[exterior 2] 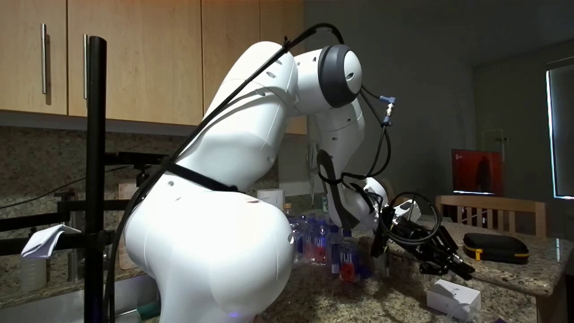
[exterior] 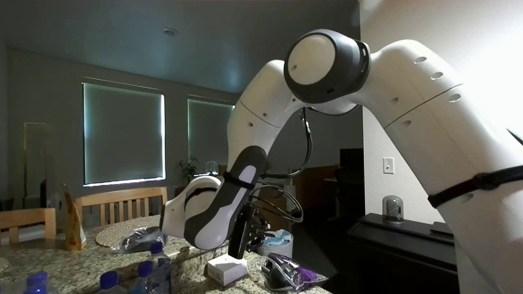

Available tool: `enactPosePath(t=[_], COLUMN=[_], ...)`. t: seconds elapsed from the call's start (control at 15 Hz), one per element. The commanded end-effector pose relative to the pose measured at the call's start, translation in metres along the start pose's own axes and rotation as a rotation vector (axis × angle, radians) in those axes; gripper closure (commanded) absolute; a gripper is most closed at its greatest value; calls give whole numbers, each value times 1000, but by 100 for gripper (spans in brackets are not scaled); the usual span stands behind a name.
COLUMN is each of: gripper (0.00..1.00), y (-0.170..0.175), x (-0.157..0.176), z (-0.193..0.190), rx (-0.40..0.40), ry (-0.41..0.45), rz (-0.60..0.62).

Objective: Move the purple plastic bag up

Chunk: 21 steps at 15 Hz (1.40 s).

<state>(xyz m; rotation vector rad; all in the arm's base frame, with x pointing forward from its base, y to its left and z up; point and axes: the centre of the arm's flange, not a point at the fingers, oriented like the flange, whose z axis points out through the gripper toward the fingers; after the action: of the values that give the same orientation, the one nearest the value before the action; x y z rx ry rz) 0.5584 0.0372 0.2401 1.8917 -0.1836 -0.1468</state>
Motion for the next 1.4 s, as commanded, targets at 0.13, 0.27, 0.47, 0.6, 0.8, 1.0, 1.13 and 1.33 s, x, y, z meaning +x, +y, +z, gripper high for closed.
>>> enactPosePath(t=[0.13,0.27,0.47,0.6,0.8,1.0,1.13,1.33], gripper=[42,29,11,1,0,0,0,0], y=[40,46,56,54,41,27,19,12], x=[26,35,42,43,41,41,40,39], z=[59,94,146,178,208,229,234,221], rx=[245,321,442,524,657,742,784,875], ry=[-131,-205,-325,-404,-514,-607,-635,-633], rz=[-77,-80,-55,-53,-49,-26,-25,-57])
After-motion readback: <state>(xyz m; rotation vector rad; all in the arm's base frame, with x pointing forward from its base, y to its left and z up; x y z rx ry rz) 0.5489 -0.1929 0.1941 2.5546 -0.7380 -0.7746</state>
